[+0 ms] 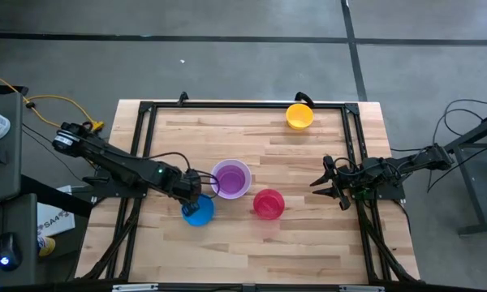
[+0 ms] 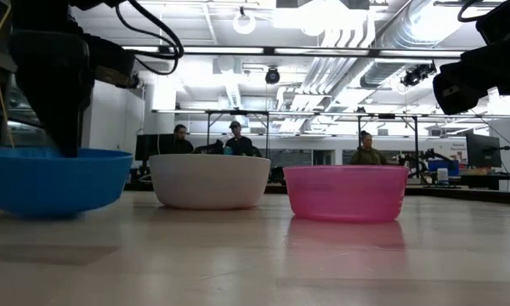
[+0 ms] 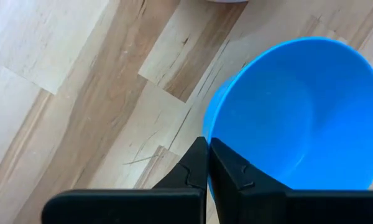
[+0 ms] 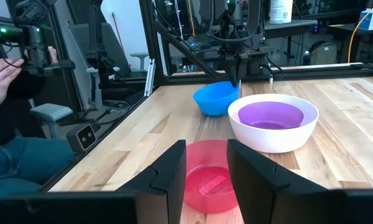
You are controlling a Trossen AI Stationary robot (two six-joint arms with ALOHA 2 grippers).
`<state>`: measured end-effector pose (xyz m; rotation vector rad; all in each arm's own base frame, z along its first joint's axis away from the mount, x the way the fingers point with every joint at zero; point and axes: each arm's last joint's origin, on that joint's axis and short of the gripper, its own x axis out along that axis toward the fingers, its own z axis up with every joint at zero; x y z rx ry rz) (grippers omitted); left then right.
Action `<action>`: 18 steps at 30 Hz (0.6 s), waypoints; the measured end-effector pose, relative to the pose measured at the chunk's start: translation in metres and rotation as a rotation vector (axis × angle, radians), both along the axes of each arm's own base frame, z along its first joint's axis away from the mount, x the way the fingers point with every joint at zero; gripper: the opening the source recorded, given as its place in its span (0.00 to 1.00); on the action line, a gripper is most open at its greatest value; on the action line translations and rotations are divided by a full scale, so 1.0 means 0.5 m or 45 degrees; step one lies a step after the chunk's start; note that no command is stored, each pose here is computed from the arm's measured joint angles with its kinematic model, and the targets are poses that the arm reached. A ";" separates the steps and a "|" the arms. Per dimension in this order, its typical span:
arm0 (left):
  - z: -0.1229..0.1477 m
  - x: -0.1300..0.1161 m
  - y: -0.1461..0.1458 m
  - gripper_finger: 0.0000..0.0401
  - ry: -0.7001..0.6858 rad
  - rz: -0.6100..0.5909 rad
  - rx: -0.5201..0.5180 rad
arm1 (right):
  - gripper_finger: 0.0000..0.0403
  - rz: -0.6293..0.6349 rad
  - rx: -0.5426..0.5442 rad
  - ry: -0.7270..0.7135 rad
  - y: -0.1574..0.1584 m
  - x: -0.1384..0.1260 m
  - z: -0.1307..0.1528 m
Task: Nest bowls inside each other
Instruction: Stack the blue bowl on top of the violet bowl
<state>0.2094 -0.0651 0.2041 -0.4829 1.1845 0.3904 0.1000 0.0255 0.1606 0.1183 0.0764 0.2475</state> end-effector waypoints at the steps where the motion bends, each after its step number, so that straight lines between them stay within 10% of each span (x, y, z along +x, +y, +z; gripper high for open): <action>1: 0.003 -0.003 0.001 0.00 -0.002 0.000 -0.001 | 0.27 0.000 0.000 0.000 0.000 0.000 0.000; 18: 0.064 -0.025 0.029 0.00 -0.110 0.010 -0.020 | 0.27 0.000 0.000 0.000 0.000 0.000 0.000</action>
